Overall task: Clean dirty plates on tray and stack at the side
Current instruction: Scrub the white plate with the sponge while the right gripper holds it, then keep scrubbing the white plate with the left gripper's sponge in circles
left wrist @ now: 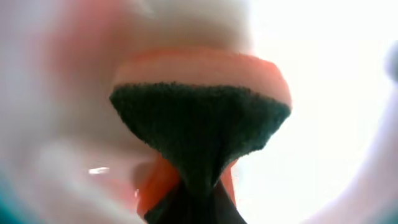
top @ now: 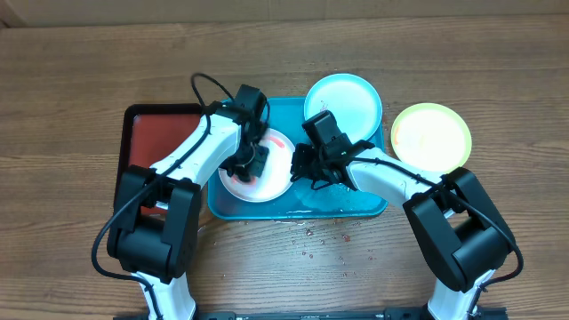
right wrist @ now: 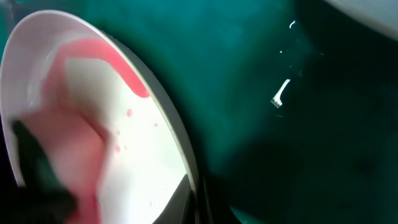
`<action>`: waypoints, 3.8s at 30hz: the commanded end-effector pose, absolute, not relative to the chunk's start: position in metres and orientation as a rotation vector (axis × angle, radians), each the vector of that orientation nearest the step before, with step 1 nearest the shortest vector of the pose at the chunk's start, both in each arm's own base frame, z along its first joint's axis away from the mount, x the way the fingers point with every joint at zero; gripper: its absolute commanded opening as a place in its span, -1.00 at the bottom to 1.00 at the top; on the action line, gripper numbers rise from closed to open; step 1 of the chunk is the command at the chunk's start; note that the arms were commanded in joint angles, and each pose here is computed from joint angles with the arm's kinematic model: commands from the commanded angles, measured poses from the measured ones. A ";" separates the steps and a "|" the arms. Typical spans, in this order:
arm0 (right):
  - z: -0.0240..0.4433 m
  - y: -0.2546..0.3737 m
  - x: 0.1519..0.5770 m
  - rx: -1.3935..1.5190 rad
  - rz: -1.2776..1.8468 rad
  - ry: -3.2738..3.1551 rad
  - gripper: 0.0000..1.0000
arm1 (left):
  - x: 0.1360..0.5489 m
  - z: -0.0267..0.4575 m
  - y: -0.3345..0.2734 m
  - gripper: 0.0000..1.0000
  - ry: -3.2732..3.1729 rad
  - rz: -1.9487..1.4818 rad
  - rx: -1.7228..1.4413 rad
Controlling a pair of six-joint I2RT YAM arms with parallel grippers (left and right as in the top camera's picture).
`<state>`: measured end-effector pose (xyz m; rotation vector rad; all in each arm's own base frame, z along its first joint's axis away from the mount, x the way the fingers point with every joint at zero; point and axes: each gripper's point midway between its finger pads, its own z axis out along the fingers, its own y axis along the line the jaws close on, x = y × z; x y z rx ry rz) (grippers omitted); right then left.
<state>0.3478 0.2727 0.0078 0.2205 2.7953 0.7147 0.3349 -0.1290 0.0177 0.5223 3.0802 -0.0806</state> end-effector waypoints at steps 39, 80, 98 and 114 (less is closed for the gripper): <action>0.013 0.278 0.353 0.220 0.739 2.780 -0.92 | 0.394 0.025 -0.146 -0.91 2.860 -0.113 0.403; 0.013 0.278 0.354 0.219 0.742 2.776 -0.92 | 0.394 0.027 -0.079 -0.92 2.832 0.380 -0.100; 0.014 0.279 0.355 0.217 0.747 2.769 -0.92 | 0.333 0.025 -0.183 -0.91 2.928 -0.548 0.822; 0.014 0.279 0.354 0.217 0.745 2.772 -0.92 | 0.394 0.022 -0.082 -0.91 2.850 0.377 -0.020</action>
